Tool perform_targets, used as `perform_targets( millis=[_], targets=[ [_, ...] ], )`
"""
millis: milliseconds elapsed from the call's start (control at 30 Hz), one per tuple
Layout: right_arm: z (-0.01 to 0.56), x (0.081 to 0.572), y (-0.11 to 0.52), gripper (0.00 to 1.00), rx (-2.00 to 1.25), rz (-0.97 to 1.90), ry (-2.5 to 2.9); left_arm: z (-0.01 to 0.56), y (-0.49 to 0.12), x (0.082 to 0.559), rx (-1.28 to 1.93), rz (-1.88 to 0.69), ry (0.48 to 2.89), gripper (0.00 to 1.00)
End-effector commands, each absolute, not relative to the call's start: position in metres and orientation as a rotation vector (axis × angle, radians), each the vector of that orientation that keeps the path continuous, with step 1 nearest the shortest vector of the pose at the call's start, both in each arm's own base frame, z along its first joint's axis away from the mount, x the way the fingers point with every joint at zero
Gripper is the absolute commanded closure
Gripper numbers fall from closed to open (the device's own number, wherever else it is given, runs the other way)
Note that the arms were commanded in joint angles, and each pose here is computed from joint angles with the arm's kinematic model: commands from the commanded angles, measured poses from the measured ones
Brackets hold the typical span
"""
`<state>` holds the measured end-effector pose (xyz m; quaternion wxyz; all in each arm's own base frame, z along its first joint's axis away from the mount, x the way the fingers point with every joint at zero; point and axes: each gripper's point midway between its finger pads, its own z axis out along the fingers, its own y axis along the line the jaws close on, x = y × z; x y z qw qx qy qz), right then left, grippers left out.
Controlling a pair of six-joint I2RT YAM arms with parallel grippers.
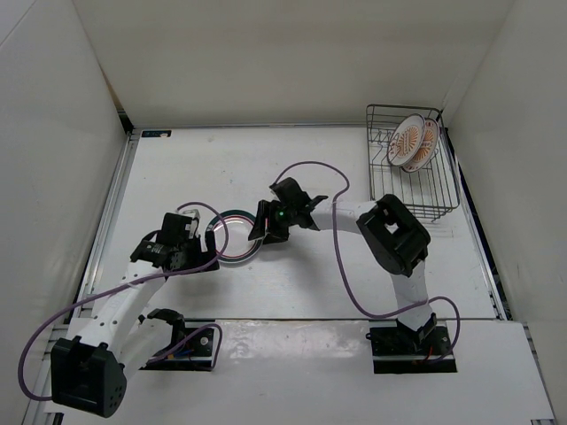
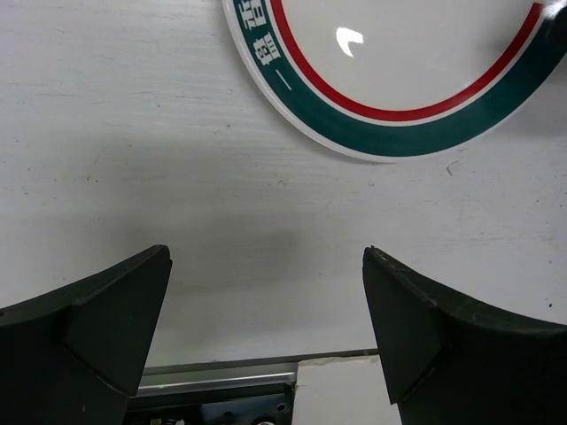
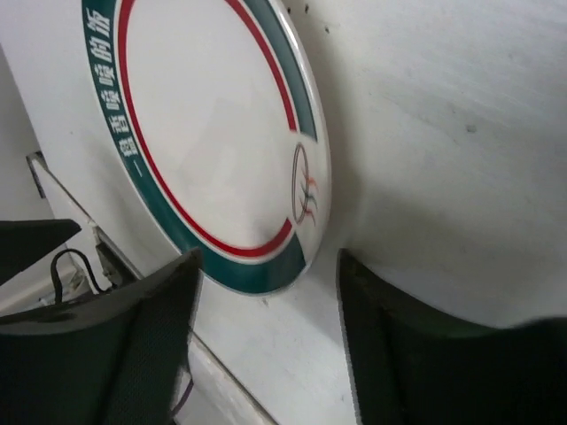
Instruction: Unload the plates from the dish rack
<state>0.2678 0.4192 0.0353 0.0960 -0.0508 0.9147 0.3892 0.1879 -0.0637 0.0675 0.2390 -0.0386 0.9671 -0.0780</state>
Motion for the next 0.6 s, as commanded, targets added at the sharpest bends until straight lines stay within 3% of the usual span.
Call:
perform_targets(
  millis=[0, 33, 167, 267, 400, 567],
  targets=[
    [0.059, 0.265, 0.400, 0.35, -0.208, 1.024, 2.745, 0.078, -0.071, 0.195, -0.066, -0.261, 2.613, 0.00],
    [0.065, 0.267, 0.395, 0.23, -0.257, 0.994, 2.734, 0.078, -0.071, 0.194, -0.064, -0.259, 2.616, 0.00],
    [0.117, 0.259, 0.353, 0.20, -0.358, 0.749, 2.749, 0.080, -0.071, 0.193, -0.052, -0.265, 2.612, 0.00],
    [0.177, 0.288, 0.305, 0.10, -0.391, 0.488, 2.567, 0.084, -0.073, 0.195, -0.037, -0.281, 2.590, 0.00],
    [0.267, 0.351, 0.189, 0.10, -0.178, -0.015, 2.321, 0.084, -0.075, 0.195, -0.014, -0.301, 2.572, 0.00],
    [0.309, 0.414, 0.076, 0.10, 0.231, -0.212, 2.164, 0.085, -0.081, 0.195, 0.005, -0.340, 2.581, 0.00]
  ],
)
